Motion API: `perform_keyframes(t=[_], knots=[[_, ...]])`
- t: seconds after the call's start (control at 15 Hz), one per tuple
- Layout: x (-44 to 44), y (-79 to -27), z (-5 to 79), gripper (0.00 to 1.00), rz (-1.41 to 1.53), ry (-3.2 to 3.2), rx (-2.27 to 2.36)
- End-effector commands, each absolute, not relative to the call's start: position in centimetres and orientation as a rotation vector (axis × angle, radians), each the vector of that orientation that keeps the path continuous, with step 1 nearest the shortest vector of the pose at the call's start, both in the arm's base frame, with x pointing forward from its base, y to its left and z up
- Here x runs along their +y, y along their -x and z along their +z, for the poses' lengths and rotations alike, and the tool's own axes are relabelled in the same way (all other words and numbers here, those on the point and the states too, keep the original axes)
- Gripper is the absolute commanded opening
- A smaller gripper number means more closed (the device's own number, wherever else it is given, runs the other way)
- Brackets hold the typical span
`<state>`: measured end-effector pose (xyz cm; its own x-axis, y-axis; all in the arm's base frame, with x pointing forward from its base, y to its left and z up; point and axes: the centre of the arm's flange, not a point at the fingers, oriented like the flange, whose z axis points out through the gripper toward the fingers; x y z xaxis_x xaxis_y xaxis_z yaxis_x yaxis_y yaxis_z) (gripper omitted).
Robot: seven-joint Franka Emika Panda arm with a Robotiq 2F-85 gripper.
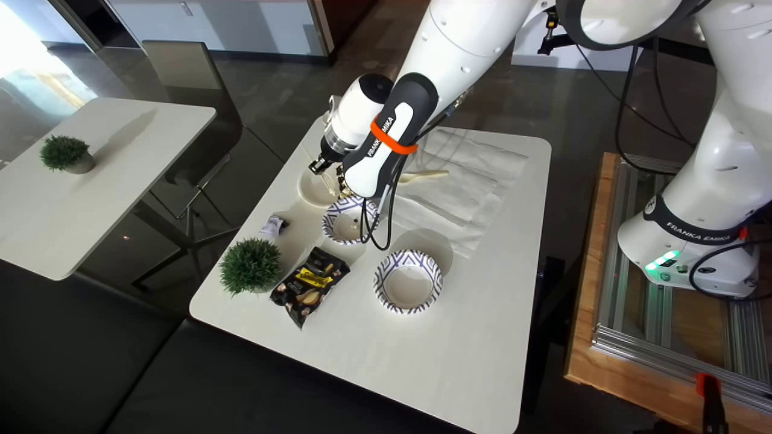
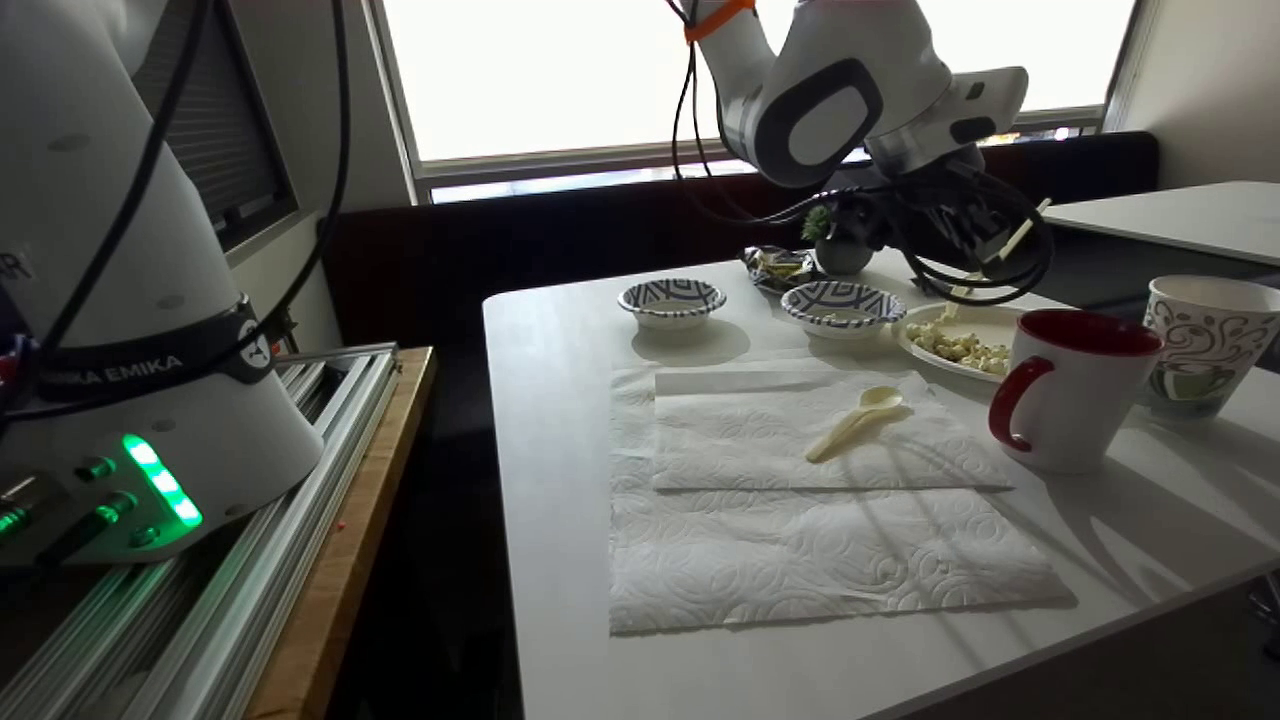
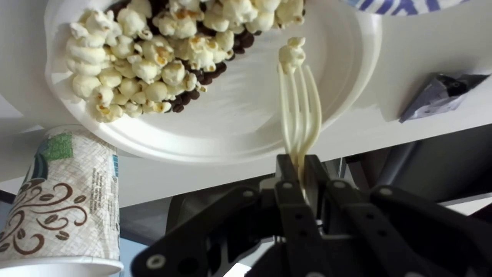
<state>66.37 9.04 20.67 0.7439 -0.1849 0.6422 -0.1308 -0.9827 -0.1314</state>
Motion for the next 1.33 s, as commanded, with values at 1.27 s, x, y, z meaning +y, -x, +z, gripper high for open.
perform_keyframes(t=[1.27], knots=[[11.2,-63.7,24.1,0.03,-0.529,2.826,0.243]])
